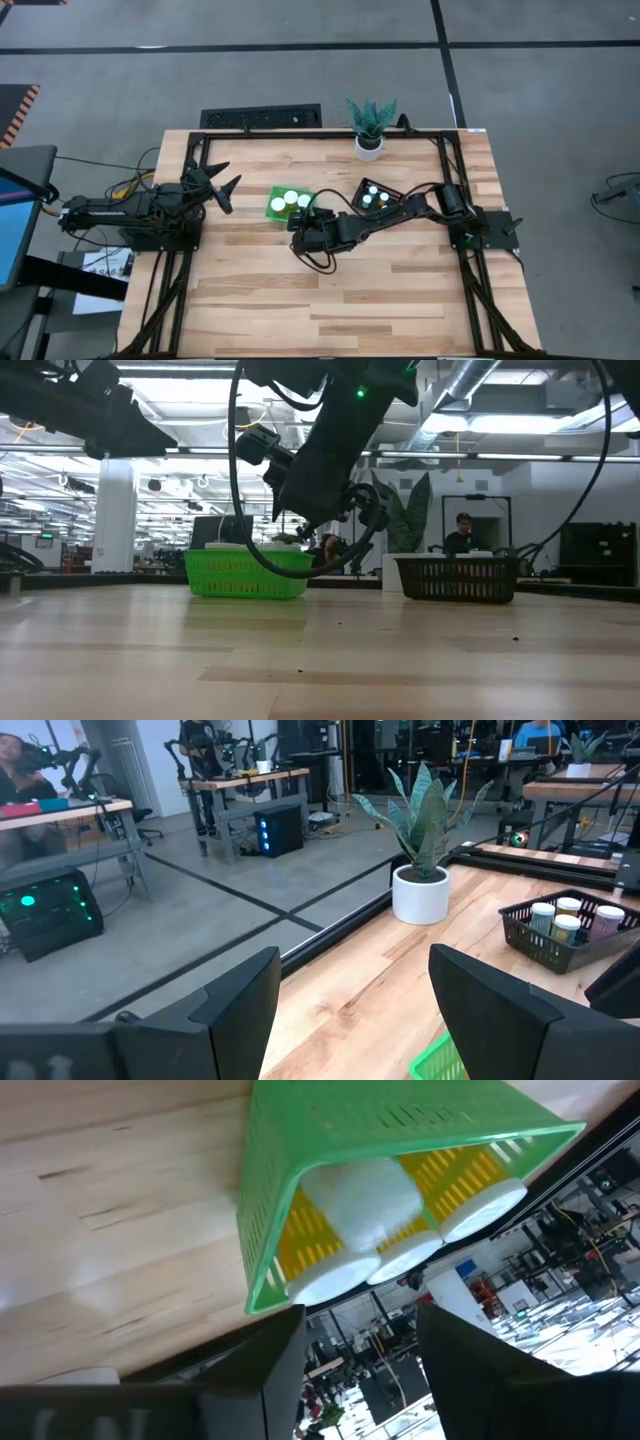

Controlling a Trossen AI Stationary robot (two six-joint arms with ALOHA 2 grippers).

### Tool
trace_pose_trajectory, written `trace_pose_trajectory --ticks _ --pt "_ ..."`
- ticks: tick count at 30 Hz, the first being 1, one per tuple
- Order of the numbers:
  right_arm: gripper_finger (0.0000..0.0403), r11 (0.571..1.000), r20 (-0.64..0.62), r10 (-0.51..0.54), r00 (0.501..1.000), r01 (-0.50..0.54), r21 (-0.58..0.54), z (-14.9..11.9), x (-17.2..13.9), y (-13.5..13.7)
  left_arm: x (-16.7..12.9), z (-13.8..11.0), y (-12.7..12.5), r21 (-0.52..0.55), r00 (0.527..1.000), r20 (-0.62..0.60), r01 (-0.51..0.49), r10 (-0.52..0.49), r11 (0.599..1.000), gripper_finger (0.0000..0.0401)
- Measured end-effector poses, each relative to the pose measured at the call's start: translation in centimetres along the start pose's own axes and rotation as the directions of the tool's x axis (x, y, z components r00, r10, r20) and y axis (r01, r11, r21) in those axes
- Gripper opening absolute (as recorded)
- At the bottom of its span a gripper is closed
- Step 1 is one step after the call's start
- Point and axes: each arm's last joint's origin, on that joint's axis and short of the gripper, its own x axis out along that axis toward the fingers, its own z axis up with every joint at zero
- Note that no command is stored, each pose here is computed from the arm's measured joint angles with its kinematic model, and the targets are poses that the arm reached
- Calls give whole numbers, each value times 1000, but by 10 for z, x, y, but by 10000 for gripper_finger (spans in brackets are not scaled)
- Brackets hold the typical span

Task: Pick and place medicine bottles into bin by pill shape (circle, oval)
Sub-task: Return to Home Position

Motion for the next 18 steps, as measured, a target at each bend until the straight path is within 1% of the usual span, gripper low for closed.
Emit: trace_pose_trajectory --ticks 4,8,10,13,16,18 --pt "201 1000 -1 1 1000 -1 1 -1 1 0 0 0 0 0 1000 0 0 0 1000 251" --pt "196 1000 -3 -2 1000 2 16 -1 1 0 0 0 0 0 1000 0 0 0 1000 251" --pt "194 996 -15 -23 1000 24 91 -1 1 -3 0 0 0 0 1000 0 0 0 1000 251" --pt "194 973 -108 -56 993 78 216 -5 -7 -12 0 0 0 0 1000 0 0 0 1000 251" --pt "199 924 -179 -77 981 138 356 -14 -21 -26 0 0 0 -3 1000 3 0 0 1000 251" --pt "202 875 -174 -61 983 137 465 -31 -36 -32 0 2 0 -25 1000 16 -9 9 1000 251"
